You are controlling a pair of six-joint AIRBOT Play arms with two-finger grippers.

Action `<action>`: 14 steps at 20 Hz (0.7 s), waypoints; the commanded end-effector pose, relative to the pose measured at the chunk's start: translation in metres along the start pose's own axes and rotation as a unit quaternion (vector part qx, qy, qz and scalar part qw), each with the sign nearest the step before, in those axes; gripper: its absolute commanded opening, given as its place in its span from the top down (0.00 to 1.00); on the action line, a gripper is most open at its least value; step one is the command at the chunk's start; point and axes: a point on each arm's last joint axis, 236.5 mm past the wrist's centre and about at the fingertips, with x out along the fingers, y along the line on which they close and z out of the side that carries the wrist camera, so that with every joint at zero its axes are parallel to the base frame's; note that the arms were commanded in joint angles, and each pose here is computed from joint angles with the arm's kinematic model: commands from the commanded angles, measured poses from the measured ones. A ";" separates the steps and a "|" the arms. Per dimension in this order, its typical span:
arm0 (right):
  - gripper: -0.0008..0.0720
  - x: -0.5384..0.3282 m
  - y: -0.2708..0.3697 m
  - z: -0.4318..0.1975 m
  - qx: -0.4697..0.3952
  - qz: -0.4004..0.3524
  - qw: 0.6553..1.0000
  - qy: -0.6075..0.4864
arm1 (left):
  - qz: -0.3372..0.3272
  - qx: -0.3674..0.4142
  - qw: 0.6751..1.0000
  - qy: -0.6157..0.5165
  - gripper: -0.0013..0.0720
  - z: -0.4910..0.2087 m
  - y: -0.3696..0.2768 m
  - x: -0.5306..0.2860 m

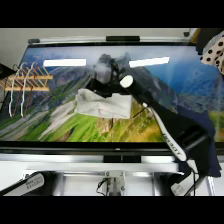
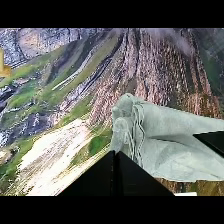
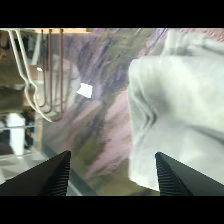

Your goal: Fold the shirts.

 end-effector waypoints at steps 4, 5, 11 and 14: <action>0.11 -0.186 -0.191 -0.007 0.035 -0.337 0.931 0.134 | 0.000 -0.001 1.000 0.000 0.93 0.000 0.000 0.000; 0.05 -0.195 -0.205 -0.026 0.068 -0.327 0.926 0.176 | 0.000 -0.002 1.000 0.000 0.93 0.000 0.000 0.000; 0.05 -0.133 -0.230 -0.031 0.068 -0.251 0.951 0.164 | -0.006 0.003 1.000 0.010 0.92 -0.004 -0.006 0.003; 0.05 -0.097 -0.221 -0.020 0.078 -0.179 0.971 0.135 | -0.007 0.004 1.000 0.012 0.92 -0.005 -0.007 0.003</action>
